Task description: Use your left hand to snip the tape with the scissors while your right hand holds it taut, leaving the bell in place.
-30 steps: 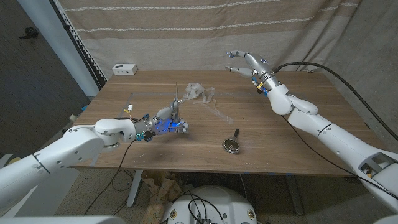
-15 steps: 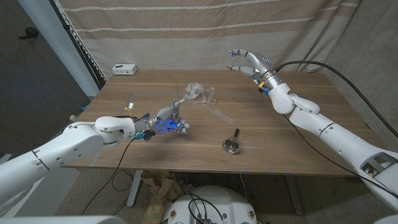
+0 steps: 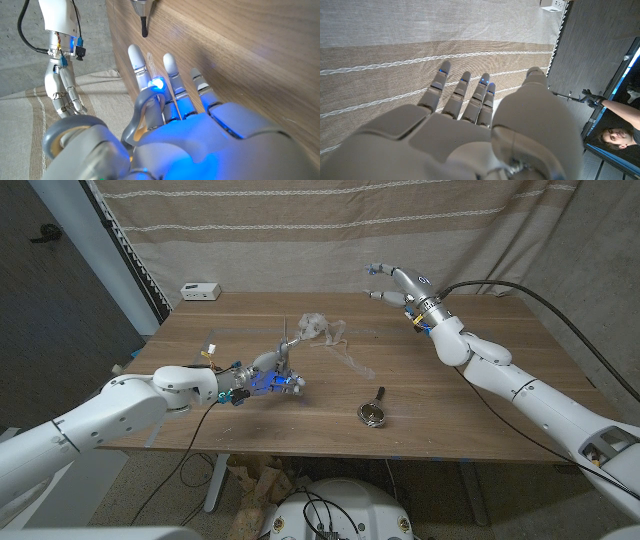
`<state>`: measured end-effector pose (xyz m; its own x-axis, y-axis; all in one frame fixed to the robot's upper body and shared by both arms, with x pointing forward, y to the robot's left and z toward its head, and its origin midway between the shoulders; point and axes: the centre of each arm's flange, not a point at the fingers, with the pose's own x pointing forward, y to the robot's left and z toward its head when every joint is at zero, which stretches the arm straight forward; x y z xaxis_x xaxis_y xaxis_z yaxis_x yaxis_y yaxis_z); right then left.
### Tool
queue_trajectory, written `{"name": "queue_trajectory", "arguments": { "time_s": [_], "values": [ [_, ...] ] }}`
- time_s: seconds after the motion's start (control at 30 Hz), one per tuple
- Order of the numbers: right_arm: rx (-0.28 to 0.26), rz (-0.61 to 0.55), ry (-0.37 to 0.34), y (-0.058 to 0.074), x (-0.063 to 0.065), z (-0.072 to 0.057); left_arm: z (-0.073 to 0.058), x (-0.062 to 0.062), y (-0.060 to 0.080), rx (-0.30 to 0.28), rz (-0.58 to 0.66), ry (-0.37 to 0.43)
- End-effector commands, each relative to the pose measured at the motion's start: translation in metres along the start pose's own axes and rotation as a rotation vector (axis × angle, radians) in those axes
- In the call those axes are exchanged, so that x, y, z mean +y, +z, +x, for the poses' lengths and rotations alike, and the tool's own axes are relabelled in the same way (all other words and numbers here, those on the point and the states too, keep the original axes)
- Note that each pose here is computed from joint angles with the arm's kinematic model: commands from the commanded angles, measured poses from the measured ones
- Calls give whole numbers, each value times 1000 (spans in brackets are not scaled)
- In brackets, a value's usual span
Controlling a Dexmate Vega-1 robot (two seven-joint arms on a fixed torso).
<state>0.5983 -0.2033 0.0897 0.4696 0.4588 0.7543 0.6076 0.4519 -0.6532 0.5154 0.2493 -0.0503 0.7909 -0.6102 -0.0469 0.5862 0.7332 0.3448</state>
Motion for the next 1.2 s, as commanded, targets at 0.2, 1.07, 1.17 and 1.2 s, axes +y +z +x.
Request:
{"name": "queue_trajectory", "arguments": {
  "time_s": [0.2, 1.07, 1.17, 1.2],
  "values": [
    [0, -24, 21, 15, 27, 1, 0, -3, 3, -8, 18, -14],
    [39, -38, 117, 30, 77, 16, -5, -10, -2, -30, 8, -9],
    [35, -39, 125, 33, 82, 17, -5, -10, -2, -27, 10, -8],
    [34, -39, 127, 34, 83, 18, -5, -10, -2, -27, 9, -6]
  ]
}}
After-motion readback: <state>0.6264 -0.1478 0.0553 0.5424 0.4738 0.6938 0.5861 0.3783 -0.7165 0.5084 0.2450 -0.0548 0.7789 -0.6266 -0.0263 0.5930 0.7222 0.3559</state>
